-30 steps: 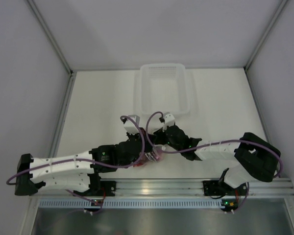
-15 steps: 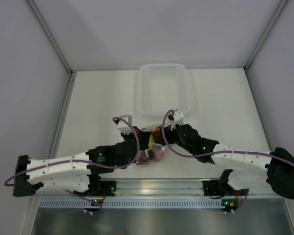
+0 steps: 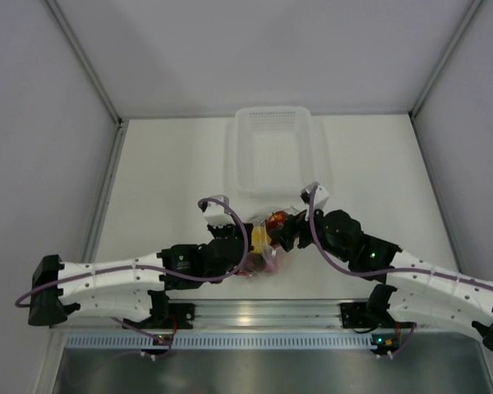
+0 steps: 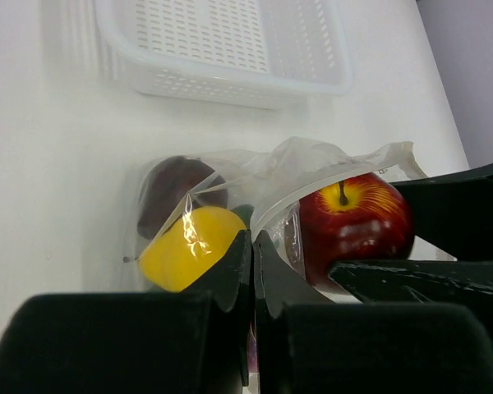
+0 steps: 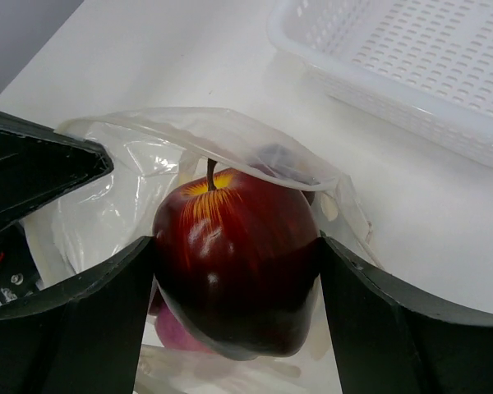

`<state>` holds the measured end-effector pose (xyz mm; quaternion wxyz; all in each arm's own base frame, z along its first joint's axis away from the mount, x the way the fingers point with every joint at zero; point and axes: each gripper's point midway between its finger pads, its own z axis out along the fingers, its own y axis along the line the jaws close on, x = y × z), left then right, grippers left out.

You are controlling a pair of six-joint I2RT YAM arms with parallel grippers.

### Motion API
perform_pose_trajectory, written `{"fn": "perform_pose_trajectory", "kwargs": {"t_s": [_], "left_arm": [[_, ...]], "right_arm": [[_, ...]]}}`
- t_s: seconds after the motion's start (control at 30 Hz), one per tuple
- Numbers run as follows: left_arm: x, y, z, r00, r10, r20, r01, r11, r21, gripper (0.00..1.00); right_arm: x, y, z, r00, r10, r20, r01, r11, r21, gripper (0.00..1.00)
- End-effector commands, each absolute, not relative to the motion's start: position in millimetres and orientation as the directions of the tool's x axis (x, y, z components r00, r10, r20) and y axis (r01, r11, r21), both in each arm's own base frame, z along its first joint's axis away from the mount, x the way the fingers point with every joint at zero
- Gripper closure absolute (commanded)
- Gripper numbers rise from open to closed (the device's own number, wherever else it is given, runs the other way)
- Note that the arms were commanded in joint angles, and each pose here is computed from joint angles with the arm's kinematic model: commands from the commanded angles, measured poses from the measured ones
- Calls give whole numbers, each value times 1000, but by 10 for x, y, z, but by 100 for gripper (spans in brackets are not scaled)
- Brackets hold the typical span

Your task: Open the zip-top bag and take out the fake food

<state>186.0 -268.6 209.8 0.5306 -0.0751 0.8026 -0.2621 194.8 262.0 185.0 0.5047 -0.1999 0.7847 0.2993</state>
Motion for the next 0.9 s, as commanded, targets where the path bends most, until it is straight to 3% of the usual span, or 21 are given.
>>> {"fn": "perform_pose_trajectory", "kwargs": {"t_s": [0.0, 0.37, 0.47, 0.67, 0.87], "left_arm": [[1904, -2680, 2151, -404, -425, -810, 130, 850, -511, 100], [1928, -2764, 2017, -428, -400, -811, 118, 864, -489, 100], [1928, -2755, 1983, -432, -399, -809, 114, 865, -488, 100], [1893, -2748, 1884, -455, -401, -795, 111, 860, -498, 100], [1850, -2702, 1837, -469, -380, -797, 132, 862, -489, 100]], "right_arm": [[1886, 2631, 2205, -370, 13, -929, -652, 709, 270, 74], [1743, 2631, 2752, -318, 60, -946, -721, 633, 282, 75], [1799, 2541, 2985, -276, 79, -958, -703, 663, 257, 75], [2278, 2397, 3253, -272, 35, -962, -611, 766, 201, 75], [3115, 2264, 3195, -303, 22, -953, -489, 855, 176, 74]]}}
